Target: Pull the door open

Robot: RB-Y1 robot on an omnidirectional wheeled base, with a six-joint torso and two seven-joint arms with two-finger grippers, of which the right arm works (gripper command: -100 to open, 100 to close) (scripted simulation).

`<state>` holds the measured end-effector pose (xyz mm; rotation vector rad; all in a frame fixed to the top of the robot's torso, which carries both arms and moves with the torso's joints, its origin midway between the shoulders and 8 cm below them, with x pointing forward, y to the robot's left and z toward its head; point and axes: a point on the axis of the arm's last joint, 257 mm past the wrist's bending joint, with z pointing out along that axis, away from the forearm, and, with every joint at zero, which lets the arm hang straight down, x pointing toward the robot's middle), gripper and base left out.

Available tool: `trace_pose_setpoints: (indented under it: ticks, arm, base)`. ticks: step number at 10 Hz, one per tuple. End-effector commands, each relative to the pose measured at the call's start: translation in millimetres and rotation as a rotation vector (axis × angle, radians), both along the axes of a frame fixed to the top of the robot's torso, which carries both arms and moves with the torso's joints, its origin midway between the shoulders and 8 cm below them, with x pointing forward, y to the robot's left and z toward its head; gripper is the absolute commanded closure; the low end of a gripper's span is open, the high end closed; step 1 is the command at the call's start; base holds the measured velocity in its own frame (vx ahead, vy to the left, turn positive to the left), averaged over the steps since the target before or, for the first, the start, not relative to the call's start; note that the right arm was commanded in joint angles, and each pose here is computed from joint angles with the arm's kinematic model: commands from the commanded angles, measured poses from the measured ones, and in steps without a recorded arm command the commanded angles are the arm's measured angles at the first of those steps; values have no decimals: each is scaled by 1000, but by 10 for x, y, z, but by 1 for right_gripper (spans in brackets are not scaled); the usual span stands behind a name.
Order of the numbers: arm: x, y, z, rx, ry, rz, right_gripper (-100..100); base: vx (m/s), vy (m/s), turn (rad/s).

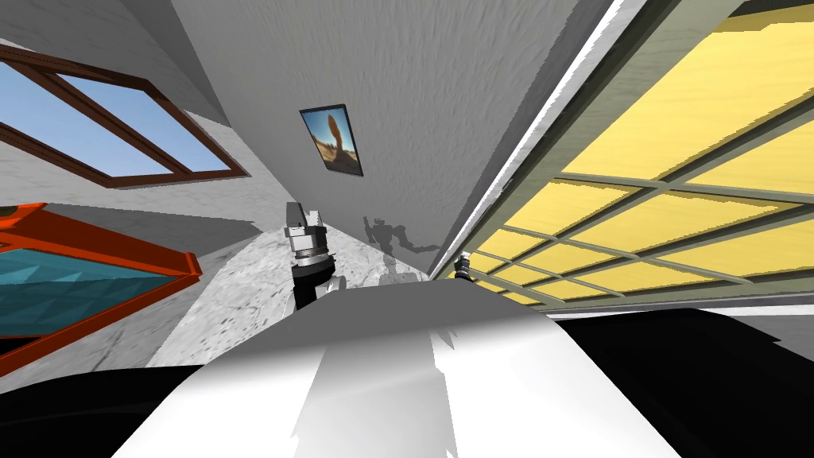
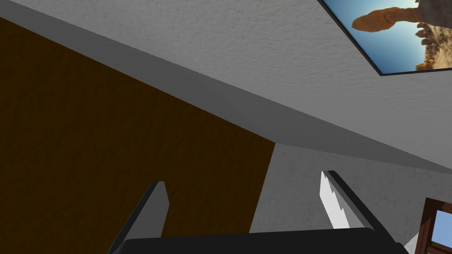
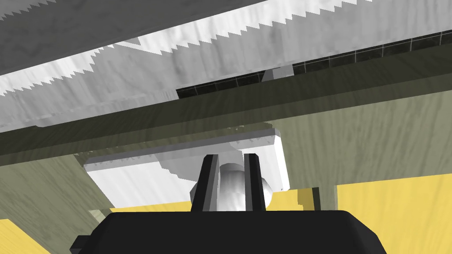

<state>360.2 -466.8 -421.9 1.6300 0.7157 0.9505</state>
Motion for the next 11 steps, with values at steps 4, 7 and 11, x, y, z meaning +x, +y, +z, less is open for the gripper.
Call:
trace_pose_setpoints:
  ticks: [4,7,11]
  arm:
    - [-192,-131,-162,36,20,-32,100]
    - [-190,-130,-159,36,20,-32,100]
    - [-164,-127,-138,98,-27,-37,100]
  base:
    - [-18,-3,16]
    - [-10,3,5]
    - [-29,-4,26]
